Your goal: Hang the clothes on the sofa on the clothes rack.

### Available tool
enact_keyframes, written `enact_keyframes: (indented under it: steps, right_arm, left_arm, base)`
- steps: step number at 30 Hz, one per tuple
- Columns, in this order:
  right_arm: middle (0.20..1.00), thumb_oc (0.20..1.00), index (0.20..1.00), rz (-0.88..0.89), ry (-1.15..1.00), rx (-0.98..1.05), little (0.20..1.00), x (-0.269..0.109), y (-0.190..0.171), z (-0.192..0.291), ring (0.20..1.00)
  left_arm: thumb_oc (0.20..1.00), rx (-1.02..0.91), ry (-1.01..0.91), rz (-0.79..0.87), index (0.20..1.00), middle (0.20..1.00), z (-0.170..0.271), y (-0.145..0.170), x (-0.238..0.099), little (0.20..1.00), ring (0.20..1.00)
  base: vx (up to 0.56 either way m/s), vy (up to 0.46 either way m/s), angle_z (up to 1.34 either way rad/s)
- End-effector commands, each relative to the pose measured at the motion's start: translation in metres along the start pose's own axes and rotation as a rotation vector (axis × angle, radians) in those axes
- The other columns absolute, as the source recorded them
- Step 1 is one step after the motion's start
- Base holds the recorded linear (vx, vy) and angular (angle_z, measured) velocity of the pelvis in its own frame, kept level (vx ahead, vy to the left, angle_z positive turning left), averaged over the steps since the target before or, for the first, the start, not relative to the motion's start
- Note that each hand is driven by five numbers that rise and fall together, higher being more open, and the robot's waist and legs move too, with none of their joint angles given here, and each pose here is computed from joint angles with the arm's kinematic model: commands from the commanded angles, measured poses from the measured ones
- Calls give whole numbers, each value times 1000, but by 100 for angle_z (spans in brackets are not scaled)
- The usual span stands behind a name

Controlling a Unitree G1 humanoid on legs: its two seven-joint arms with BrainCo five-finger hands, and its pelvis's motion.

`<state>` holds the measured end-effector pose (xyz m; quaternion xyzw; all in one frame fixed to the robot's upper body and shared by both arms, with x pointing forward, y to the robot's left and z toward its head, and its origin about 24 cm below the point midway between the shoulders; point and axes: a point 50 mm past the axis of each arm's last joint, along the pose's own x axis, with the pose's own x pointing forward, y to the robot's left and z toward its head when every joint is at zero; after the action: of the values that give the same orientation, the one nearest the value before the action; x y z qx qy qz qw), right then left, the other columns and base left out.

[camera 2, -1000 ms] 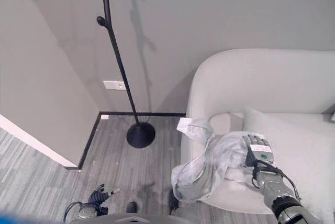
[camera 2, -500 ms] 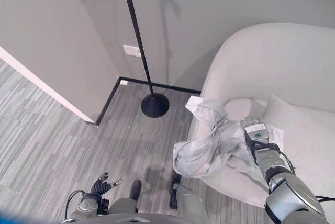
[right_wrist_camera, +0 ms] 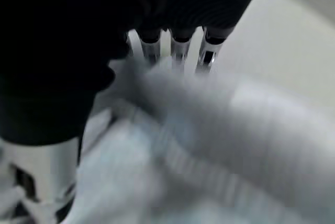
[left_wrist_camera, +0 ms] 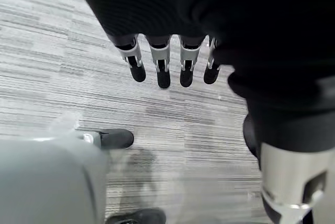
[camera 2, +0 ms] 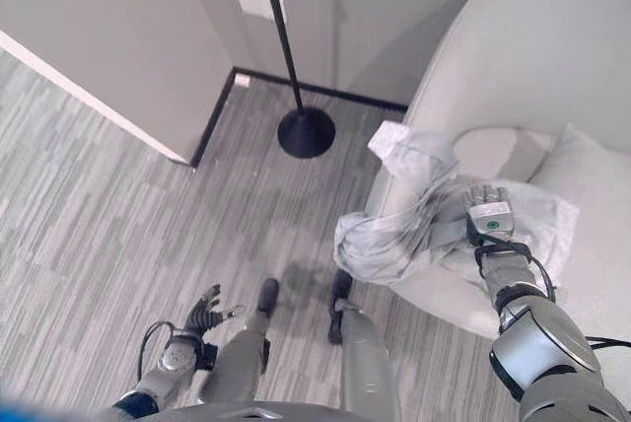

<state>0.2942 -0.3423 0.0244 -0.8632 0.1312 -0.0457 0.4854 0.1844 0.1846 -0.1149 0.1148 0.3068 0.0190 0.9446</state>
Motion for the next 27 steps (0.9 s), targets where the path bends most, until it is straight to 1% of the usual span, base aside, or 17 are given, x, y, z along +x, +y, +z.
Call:
enact_keyframes:
  steps: [1,4,5,7,9,13,14,18,20,21,23,24,25,27]
  right_arm:
    - [200,200,200,59,113,26,200,8,-7,-26,200]
    - [200,200,200,109,126,56,200,6,-2,-25,200]
    - [200,200,200,161,123,76,200,3,5,-18,200]
    - [200,200,200,180,119,78,200,1,8,-15,200]
    - [200,200,200,232,133,117,200,-7,20,-6,200]
    - [200,200,200,262,178,183,200,-17,32,-4,200]
    - [200,200,200,281,210,234,200,-27,43,-1,200]
    - [200,200,200,256,238,276,200,-34,49,2,200]
    - [200,200,200,162,302,375,200,-34,44,-1,200]
    - [200,200,200,162,302,376,200,-34,44,-1,200]
    - [200,200,200,64,329,441,200,-31,35,-7,200]
    - [200,200,200,-9,333,462,200,-30,26,-13,200]
    - [200,200,200,-136,336,477,200,-29,8,-26,200]
    - [200,200,200,-246,379,466,200,-33,-5,-47,200]
  left_arm:
    - [1000,-69,-69,73,1000,1000,14,18,4,1000,1000]
    - [1000,-95,-48,88,1000,1000,11,20,3,1000,1000]
    - [1000,-95,-25,91,1000,1000,7,20,3,1000,1000]
    - [1000,-91,-17,92,1000,1000,5,20,3,1000,1000]
    - [1000,-71,-16,95,1000,1000,6,20,3,1000,1000]
    - [1000,-59,-30,99,1000,1000,10,21,4,1000,1000]
    - [1000,-47,-31,103,1000,1000,11,23,5,1000,1000]
    - [1000,-30,-36,112,1000,1000,12,26,5,1000,1000]
    - [1000,-8,-44,119,1000,1000,10,30,2,1000,1000]
    - [1000,-8,-44,119,1000,1000,10,30,2,1000,1000]
    - [1000,-1,-37,128,1000,1000,7,32,1,1000,1000]
    - [1000,5,-35,127,1000,1000,6,33,-1,1000,1000]
    - [1000,11,-25,125,1000,1000,2,34,-4,1000,1000]
    - [1000,31,-18,118,1000,1000,-1,33,-5,1000,1000]
  base:
    - [-45,15,-10]
    - [-17,11,-3]
    - [0,0,0]
    - [0,0,0]
    - [1,15,1]
    - [1,23,4]
    - [7,41,8]
    - [20,51,0]
    - [42,88,-6]
    - [34,81,-8]
    - [47,106,-11]
    - [96,163,-18]
    - [110,170,-21]
    - [91,139,-30]
